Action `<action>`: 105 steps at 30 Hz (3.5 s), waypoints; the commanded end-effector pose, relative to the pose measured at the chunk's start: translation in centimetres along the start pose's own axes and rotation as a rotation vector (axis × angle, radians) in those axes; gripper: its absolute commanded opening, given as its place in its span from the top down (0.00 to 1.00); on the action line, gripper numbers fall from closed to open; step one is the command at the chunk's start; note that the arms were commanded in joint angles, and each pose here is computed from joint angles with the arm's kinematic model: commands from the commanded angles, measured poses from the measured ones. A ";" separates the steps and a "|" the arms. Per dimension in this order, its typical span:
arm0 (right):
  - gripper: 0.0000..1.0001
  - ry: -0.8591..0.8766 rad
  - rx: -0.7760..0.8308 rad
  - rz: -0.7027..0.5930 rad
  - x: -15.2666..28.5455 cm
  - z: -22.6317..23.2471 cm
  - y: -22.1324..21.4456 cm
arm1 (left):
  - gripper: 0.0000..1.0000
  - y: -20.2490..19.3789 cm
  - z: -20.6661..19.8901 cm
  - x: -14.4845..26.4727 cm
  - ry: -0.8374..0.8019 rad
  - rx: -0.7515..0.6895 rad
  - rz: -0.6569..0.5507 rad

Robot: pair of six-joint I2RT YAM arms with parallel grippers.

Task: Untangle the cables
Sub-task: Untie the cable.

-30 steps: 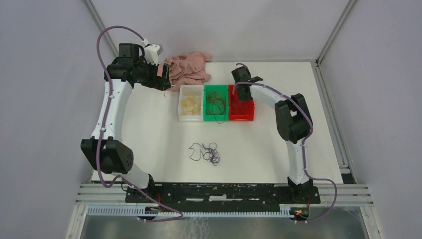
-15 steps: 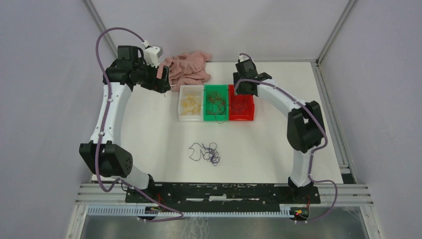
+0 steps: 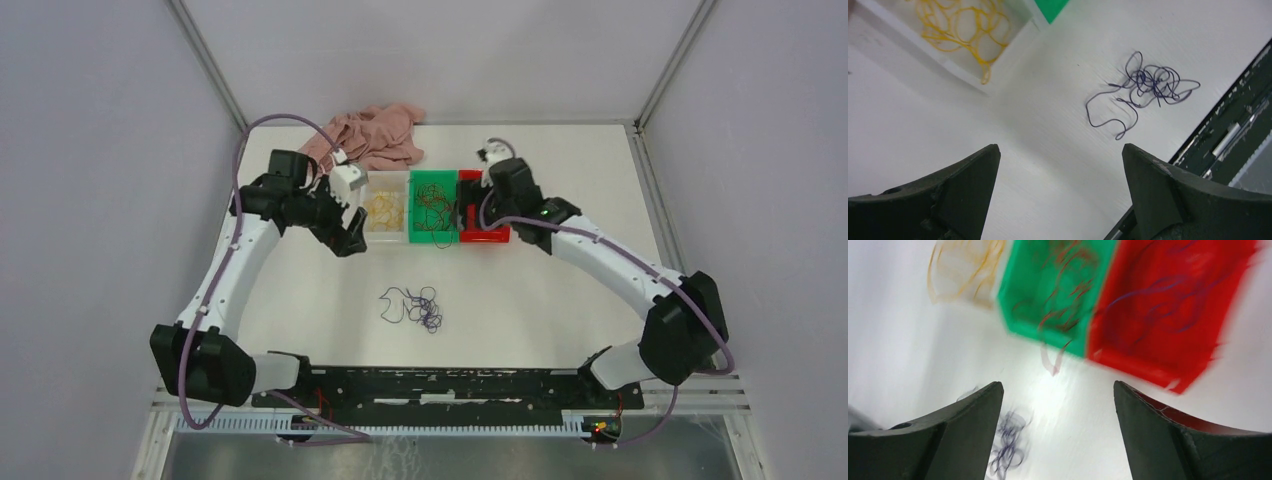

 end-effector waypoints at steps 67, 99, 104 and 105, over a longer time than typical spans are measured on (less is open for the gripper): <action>1.00 0.955 0.130 0.610 5.9 18.7 -10.2 | 0.28 -3.2 -10.6 -0.5 -0.266 -0.625 -0.490; 0.19 0.687 0.024 0.179 5.9 8.4 -6.6 | 0.97 3.8 -9.6 3.7 -0.145 -0.511 -0.610; 0.19 0.706 -0.014 0.228 3.9 8.7 -8.2 | 0.97 5.7 -9.7 4.9 -0.157 -0.488 -0.663; 0.20 0.720 -0.008 0.240 3.6 9.2 -8.6 | 0.97 6.0 -9.7 5.1 -0.157 -0.490 -0.669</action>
Point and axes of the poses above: each gripper's point midway between its finger pads, its own x axis back along the fingers, its own z axis along the line the jaws close on, y = z × x, the point moved 8 cm from there along x, back along the fingers, and after that the axes turned 15 degrees about -x, right-handed, at the moved point
